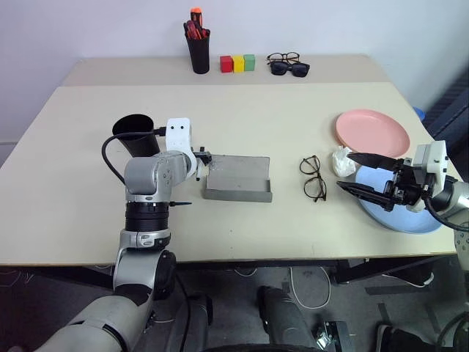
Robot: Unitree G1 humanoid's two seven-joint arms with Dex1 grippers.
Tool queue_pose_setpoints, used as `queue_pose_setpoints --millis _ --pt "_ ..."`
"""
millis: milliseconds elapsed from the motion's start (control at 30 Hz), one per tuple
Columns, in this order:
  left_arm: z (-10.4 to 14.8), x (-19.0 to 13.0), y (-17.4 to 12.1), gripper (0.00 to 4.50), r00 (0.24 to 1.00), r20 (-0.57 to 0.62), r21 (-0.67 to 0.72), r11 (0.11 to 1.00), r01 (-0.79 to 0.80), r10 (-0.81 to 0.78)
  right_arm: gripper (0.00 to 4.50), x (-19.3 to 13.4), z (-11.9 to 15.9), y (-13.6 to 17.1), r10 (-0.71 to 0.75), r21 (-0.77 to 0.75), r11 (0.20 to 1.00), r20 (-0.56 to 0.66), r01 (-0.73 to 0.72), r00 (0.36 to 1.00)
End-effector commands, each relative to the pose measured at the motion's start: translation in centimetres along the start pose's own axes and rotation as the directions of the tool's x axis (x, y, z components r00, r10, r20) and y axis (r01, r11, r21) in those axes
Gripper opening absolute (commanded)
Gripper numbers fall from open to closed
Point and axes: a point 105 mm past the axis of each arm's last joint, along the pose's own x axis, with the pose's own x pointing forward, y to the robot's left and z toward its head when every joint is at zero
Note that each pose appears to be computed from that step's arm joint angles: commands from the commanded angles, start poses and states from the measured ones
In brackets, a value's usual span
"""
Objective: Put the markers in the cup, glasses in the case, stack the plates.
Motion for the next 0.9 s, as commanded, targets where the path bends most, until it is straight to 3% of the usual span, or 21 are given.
queue_pose_setpoints --millis 33,167,433,900 --pt "1.9 -0.5 -0.1 4.25 0.998 0.066 0.001 1.0 -0.001 0.001 3.32 -0.4 1.4 -0.3 -0.017 -0.056 0.998 0.025 0.018 1.0" --pt "2.0 -0.7 -0.3 2.87 0.998 0.064 -0.003 1.0 0.005 -0.005 3.35 -0.5 1.3 -0.3 -0.021 -0.055 0.998 0.023 0.022 1.0" --pt "1.8 -0.4 -0.1 2.87 0.999 0.049 -0.01 1.0 -0.012 0.012 3.35 -0.5 1.3 -0.3 -0.025 -0.053 0.998 0.02 0.026 0.999" --pt "-0.1 2.5 -2.0 2.87 0.989 -0.141 -0.03 0.999 -0.038 0.034 3.35 -0.6 1.3 -0.2 -0.03 -0.046 0.998 0.014 0.031 0.999"
